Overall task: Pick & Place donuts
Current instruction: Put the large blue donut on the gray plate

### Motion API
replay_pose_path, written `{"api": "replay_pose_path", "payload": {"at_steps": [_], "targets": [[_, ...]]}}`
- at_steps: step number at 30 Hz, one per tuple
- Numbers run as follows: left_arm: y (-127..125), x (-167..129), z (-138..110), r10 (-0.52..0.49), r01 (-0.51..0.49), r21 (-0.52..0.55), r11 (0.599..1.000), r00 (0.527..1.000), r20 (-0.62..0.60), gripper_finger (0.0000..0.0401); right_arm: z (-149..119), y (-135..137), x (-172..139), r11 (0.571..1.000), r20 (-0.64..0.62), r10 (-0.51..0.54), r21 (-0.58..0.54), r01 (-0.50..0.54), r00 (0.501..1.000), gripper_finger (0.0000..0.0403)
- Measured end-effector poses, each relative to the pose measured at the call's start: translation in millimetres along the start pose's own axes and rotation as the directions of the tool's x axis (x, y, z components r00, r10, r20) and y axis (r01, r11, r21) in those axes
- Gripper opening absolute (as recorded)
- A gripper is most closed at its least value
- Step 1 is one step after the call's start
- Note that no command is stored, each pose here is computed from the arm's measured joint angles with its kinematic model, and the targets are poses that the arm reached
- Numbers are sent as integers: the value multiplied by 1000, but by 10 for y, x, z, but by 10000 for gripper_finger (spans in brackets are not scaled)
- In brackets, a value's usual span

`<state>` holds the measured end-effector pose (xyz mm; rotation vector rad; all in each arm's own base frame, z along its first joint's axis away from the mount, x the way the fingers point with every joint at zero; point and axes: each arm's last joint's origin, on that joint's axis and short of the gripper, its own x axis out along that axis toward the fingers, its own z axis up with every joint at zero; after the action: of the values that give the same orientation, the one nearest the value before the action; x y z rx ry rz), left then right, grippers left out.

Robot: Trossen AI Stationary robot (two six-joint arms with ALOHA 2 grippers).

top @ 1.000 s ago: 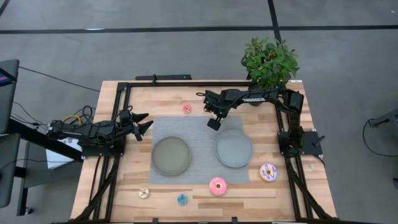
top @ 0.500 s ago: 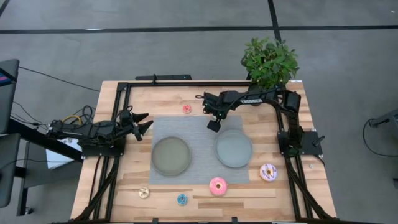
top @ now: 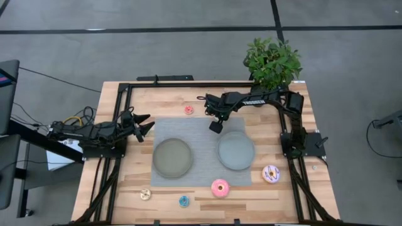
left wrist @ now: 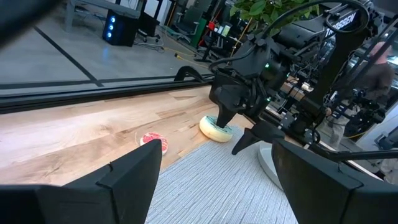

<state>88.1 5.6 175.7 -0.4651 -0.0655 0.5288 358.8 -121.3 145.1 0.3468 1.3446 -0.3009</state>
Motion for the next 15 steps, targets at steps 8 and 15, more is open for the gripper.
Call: {"api": "replay_pose_path", "payload": {"at_steps": [8, 15], "targets": [[0, 0, 0, 0, 0, 1, 1000, 1000, 0, 298, 7, -79, -4, 999, 1, -8, 42, 7, 1000, 244], [0, 0, 0, 0, 0, 1, 1000, 1000, -1, 298, 6, -126, -7, 997, -3, -6, 71, 7, 1000, 186]]}}
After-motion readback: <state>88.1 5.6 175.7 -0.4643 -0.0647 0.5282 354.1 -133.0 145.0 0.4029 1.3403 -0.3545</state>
